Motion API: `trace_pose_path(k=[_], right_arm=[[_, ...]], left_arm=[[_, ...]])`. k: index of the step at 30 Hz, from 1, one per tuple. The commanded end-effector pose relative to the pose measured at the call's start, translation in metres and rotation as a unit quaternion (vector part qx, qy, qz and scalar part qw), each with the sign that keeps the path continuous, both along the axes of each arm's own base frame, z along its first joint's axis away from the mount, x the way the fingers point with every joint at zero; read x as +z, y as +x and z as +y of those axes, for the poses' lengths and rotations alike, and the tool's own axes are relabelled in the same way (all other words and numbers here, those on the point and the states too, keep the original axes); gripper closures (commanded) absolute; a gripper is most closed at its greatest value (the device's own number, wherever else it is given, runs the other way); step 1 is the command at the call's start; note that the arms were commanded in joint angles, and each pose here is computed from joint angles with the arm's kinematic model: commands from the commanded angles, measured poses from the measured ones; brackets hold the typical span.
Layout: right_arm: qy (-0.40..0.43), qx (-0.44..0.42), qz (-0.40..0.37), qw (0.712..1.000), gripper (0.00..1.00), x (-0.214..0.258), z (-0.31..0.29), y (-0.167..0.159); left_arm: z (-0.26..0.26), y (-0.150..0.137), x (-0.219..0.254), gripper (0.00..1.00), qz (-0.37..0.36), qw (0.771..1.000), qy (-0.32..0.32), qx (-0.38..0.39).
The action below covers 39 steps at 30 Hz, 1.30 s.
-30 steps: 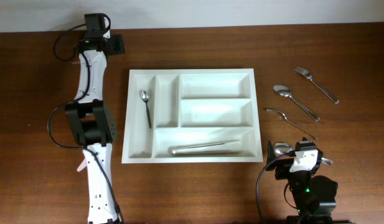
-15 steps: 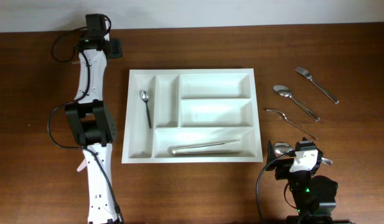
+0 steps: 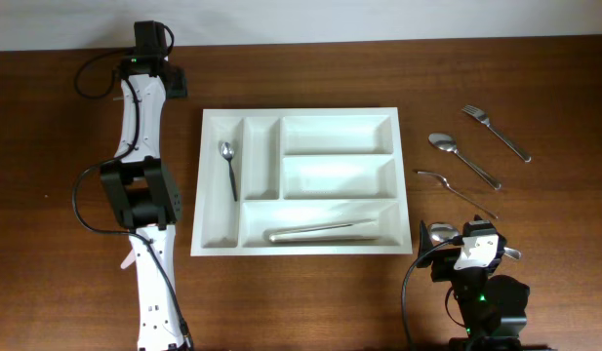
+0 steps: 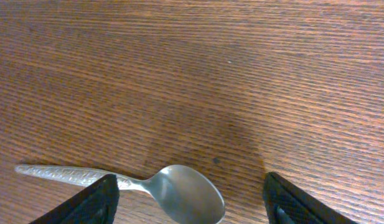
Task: Pack container
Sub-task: 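Move the left gripper up-left over the teaspoon near the tray, then grasp the teaspoon handle with the left gripper and lift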
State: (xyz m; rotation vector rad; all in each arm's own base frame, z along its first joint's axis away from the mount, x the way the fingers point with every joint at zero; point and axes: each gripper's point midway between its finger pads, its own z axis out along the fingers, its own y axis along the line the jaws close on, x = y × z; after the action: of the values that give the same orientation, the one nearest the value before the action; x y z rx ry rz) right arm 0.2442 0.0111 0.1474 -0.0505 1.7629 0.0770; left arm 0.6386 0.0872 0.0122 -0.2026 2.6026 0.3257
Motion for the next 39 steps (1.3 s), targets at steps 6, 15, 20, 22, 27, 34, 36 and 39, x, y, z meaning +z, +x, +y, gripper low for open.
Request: trace_pose_path(k=[6, 15, 20, 22, 27, 34, 36, 39], right_arm=[[0.000, 0.009, -0.001, 1.000, 0.01, -0.002, 0.004, 0.000], [0.000, 0.009, -0.001, 1.000, 0.01, -0.002, 0.004, 0.000], [0.000, 0.009, -0.001, 1.000, 0.01, -0.002, 0.004, 0.000], [0.000, 0.009, -0.001, 1.000, 0.01, -0.002, 0.004, 0.000], [0.000, 0.009, -0.001, 1.000, 0.01, -0.002, 0.004, 0.000], [0.000, 0.009, -0.001, 1.000, 0.01, -0.002, 0.004, 0.000], [0.000, 0.009, -0.001, 1.000, 0.01, -0.002, 0.004, 0.000], [0.000, 0.009, -0.001, 1.000, 0.01, -0.002, 0.004, 0.000]], left_arm=[[0.023, -0.011, -0.015, 0.51, 0.026, 0.999, 0.026, 0.018], [0.030, -0.012, -0.015, 0.61, 0.026, 0.999, 0.025, 0.023], [0.030, -0.012, -0.015, 0.73, 0.026, 0.999, 0.025, 0.023], [0.030, -0.012, -0.015, 0.77, 0.026, 0.999, 0.025, 0.023], [0.030, -0.012, -0.015, 0.92, 0.026, 0.999, 0.025, 0.023], [0.029, -0.013, -0.015, 0.98, 0.027, 0.999, 0.024, 0.022], [0.028, -0.013, -0.014, 0.98, 0.028, 0.999, 0.024, 0.022], [0.026, -0.015, -0.008, 0.98, 0.031, 0.999, 0.024, 0.020]])
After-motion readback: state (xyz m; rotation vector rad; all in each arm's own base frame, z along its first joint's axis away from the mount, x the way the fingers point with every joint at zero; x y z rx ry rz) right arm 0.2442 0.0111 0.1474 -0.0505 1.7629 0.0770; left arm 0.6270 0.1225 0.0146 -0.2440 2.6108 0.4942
